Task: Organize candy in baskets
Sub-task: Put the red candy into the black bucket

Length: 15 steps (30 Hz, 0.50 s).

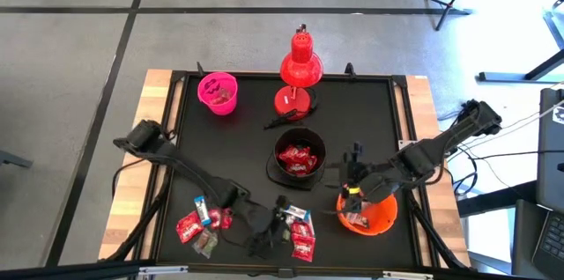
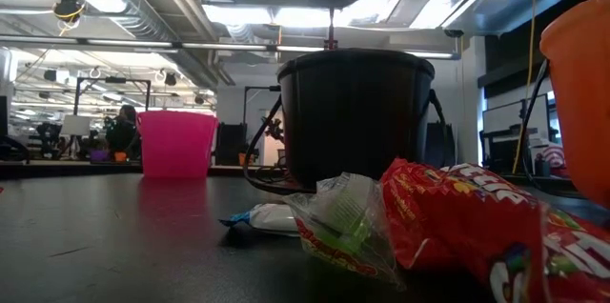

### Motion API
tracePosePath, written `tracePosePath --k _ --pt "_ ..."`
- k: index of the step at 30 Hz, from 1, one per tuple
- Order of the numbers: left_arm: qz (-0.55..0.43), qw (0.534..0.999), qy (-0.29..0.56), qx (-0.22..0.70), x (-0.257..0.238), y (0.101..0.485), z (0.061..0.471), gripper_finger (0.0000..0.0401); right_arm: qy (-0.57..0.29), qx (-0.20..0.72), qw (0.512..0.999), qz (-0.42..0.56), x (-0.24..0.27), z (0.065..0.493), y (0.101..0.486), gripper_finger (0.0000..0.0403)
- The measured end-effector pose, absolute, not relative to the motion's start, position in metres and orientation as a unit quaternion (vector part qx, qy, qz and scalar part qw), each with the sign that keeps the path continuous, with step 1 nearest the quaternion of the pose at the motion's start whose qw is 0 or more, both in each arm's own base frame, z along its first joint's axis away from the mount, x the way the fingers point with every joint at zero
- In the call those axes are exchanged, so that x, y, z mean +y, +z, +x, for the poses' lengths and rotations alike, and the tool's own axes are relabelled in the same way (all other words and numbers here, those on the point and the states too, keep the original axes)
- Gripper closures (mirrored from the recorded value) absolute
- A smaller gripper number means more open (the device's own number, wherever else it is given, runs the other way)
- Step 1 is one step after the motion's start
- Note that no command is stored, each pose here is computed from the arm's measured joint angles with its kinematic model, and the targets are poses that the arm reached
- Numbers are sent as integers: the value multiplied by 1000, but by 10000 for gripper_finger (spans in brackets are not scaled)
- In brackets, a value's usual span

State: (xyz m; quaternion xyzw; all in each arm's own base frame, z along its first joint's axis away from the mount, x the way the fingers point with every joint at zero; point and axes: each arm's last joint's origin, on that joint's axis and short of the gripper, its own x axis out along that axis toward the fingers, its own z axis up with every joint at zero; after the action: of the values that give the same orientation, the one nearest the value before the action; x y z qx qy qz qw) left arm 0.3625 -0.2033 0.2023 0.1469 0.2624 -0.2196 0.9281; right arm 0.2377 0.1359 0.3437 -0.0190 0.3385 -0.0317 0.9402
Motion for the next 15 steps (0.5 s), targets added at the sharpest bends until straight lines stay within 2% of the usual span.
tracePosePath --k 8,15 --pt "128 923 -221 288 -176 181 388 287 -45 331 943 -8 130 230 348 165" --pt "123 909 -218 334 -172 142 396 287 -45 331 943 -3 131 230 348 165"
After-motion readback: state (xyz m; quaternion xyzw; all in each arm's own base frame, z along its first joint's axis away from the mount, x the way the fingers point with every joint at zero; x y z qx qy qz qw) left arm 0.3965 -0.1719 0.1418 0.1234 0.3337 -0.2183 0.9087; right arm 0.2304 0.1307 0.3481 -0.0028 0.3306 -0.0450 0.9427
